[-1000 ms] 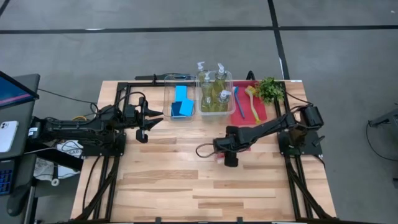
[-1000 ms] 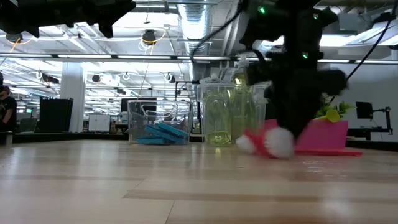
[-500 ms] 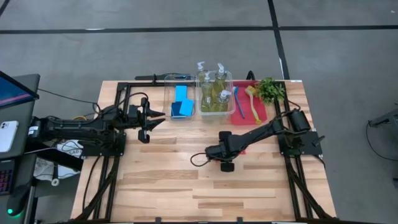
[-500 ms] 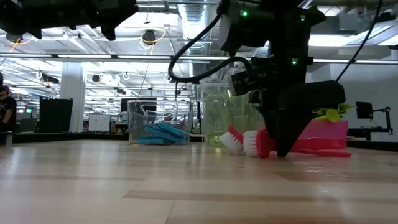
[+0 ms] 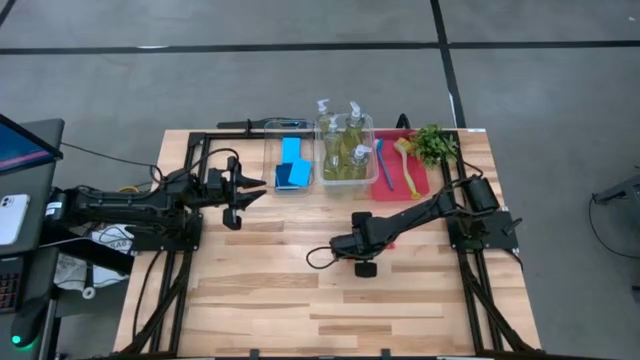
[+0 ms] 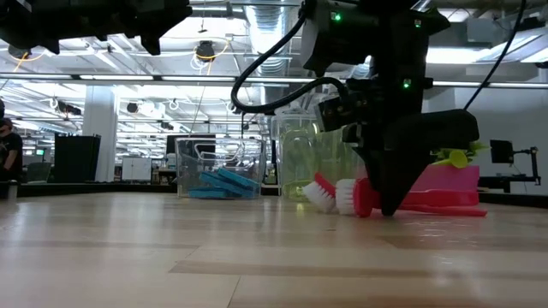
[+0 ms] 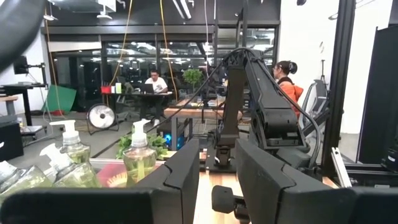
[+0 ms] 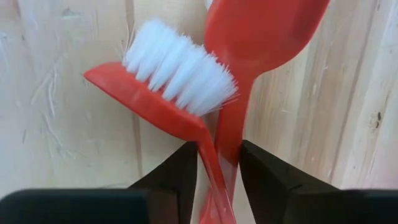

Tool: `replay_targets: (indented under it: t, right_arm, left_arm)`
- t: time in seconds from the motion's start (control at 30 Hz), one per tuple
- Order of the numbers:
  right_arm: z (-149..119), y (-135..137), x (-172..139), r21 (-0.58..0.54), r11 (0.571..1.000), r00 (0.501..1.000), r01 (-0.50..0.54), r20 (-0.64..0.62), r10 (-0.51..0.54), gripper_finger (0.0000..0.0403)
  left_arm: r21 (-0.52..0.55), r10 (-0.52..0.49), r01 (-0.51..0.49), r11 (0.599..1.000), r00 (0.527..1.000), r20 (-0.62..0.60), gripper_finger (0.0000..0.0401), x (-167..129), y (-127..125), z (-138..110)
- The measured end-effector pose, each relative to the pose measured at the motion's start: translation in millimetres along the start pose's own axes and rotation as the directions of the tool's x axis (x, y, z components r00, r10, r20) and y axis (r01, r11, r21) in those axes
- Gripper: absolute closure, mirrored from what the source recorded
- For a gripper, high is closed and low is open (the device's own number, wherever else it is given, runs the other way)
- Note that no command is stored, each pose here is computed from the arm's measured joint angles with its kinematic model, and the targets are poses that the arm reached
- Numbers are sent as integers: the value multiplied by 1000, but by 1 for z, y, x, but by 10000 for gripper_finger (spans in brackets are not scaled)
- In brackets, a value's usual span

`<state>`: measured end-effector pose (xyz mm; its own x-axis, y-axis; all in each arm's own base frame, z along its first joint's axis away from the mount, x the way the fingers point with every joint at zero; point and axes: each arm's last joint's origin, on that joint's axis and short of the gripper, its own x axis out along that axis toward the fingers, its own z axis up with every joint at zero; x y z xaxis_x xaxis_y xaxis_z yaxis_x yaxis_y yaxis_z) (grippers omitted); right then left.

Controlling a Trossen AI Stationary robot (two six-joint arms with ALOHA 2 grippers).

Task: Pick & Place Kitchen Sink Supplies
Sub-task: Put the red dish brush into the red bin

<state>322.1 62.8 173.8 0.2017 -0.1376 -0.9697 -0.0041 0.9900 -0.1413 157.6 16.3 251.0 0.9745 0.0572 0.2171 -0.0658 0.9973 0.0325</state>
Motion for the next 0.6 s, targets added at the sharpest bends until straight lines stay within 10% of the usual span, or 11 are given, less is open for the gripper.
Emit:
replay_targets:
  t: [0.6]
  right_arm:
    - [8, -2, -21, -4, 1000, 1000, 12, -21, -12, 292]
  left_arm:
    - [0, 0, 0, 1000, 1000, 3, 297, 0, 0, 0]
